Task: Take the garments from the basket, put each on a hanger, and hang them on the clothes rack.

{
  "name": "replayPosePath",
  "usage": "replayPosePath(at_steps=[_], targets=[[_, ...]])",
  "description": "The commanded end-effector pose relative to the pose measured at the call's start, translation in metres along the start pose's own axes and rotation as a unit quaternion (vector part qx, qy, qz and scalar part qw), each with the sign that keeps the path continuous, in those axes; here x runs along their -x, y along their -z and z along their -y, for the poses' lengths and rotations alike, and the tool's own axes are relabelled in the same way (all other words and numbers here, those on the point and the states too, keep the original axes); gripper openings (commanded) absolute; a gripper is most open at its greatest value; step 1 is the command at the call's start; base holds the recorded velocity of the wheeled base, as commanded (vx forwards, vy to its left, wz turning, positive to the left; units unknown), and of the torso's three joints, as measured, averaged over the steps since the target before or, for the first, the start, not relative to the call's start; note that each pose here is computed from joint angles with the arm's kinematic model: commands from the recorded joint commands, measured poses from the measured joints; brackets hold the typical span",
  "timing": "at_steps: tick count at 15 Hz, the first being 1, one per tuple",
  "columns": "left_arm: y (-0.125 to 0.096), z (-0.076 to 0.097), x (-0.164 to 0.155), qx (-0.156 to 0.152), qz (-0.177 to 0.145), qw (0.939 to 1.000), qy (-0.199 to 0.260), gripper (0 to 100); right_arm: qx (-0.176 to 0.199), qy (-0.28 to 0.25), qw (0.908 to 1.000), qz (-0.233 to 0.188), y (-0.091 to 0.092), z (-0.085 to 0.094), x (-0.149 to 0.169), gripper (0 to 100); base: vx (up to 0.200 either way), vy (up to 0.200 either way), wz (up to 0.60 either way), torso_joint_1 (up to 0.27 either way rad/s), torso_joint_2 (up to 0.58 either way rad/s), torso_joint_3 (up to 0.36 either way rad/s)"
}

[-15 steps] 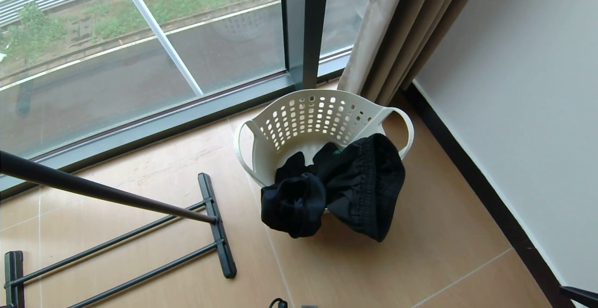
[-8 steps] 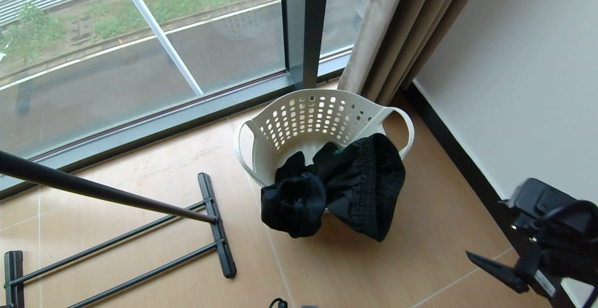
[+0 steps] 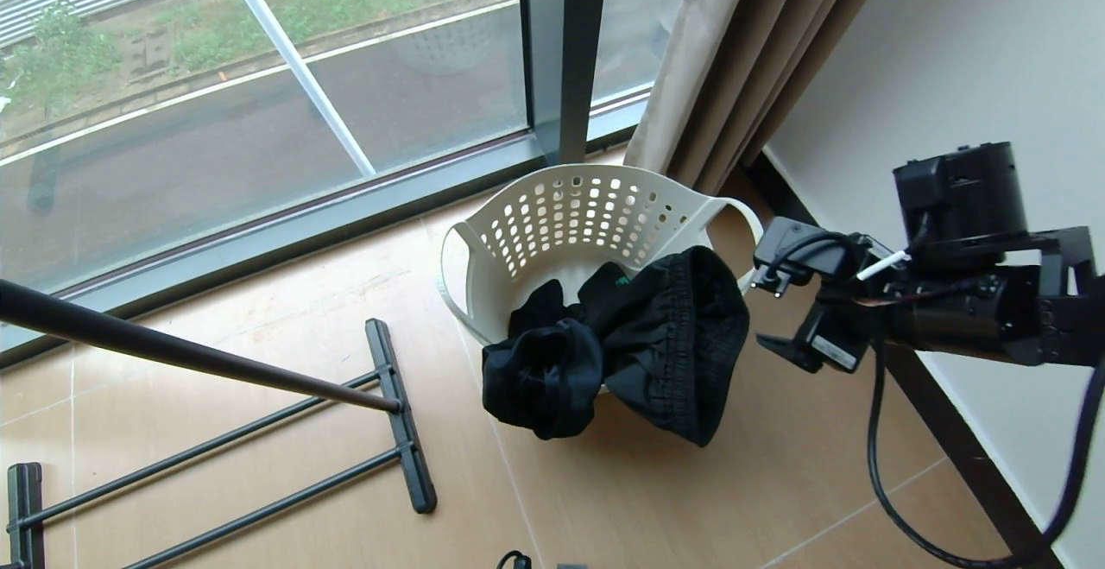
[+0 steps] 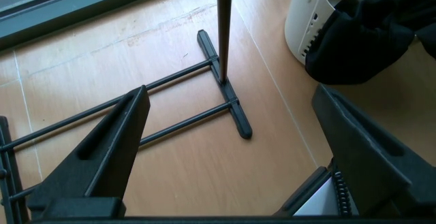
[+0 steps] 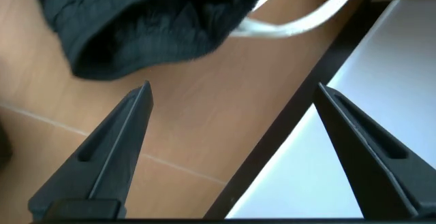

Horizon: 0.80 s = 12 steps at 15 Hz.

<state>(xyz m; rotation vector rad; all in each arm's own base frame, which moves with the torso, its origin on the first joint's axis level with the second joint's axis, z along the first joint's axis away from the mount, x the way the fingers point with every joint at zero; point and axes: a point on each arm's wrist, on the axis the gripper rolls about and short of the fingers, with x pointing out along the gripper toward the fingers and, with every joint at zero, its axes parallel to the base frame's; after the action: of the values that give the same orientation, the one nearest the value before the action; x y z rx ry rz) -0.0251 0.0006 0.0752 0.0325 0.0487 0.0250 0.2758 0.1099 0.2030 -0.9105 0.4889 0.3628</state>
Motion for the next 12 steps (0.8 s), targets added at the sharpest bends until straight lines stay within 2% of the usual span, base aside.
replayPosePath(at_steps=[1,6,12], targets=[[0.000,0.000,0.000,0.000,0.000,1.0000,0.000,100,0.012,-0.007,0.9998,-0.014,-0.014,-0.001,-0.040,100,0.000,0.000,0.00,0.000,0.00,0.000],[0.000,0.000,0.000,0.000,0.000,1.0000,0.000,100,0.009,0.018,0.9997,-0.013,-0.035,0.009,-0.075,100,0.000,0.000,0.00,0.000,0.00,0.000],[0.000,0.000,0.000,0.000,0.000,1.0000,0.000,100,-0.002,0.048,0.9988,-0.009,-0.047,0.022,-0.091,100,0.000,0.000,0.00,0.000,0.00,0.000]])
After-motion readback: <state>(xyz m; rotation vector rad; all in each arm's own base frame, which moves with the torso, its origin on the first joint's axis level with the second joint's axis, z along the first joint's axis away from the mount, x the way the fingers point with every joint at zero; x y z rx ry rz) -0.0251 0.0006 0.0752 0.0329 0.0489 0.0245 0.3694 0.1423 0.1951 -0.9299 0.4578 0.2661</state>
